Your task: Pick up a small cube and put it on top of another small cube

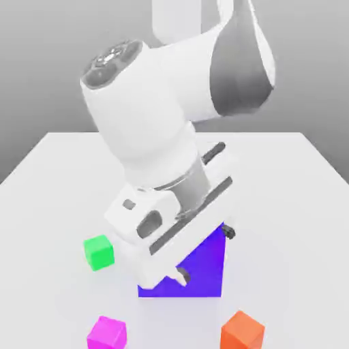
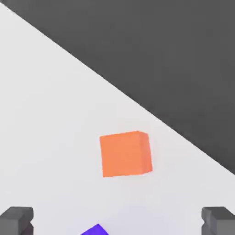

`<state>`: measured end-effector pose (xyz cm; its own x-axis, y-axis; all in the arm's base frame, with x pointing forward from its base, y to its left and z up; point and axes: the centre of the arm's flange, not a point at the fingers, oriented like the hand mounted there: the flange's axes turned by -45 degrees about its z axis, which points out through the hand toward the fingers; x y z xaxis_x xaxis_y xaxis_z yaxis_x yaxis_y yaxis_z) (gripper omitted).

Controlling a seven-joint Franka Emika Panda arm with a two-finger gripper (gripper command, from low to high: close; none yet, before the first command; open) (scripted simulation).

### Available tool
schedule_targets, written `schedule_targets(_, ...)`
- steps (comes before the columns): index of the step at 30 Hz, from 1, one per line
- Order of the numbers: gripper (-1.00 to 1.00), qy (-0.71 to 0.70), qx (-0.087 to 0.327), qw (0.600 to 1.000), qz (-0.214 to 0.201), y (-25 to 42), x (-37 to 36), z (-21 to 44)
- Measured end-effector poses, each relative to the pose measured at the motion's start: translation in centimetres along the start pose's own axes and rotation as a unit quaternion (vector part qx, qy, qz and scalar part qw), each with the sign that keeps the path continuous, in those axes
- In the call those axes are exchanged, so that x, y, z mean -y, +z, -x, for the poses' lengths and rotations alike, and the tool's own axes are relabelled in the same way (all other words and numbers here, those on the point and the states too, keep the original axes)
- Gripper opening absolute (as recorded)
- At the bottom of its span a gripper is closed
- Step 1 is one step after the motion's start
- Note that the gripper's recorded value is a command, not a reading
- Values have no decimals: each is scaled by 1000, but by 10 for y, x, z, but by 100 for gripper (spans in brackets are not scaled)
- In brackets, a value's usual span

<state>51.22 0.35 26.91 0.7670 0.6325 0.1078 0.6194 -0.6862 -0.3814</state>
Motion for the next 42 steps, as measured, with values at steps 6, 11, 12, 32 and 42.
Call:
schedule_targets(6,0,-53,46,998,-4,52,-25,20)
schedule_targets(11,0,-96,64,993,15,71,-47,43)
schedule_targets(12,0,-106,67,992,21,73,-51,47)
schedule_targets(32,-100,-271,118,947,126,88,-111,103)
schedule_targets(42,-100,-274,111,938,179,24,-91,101)
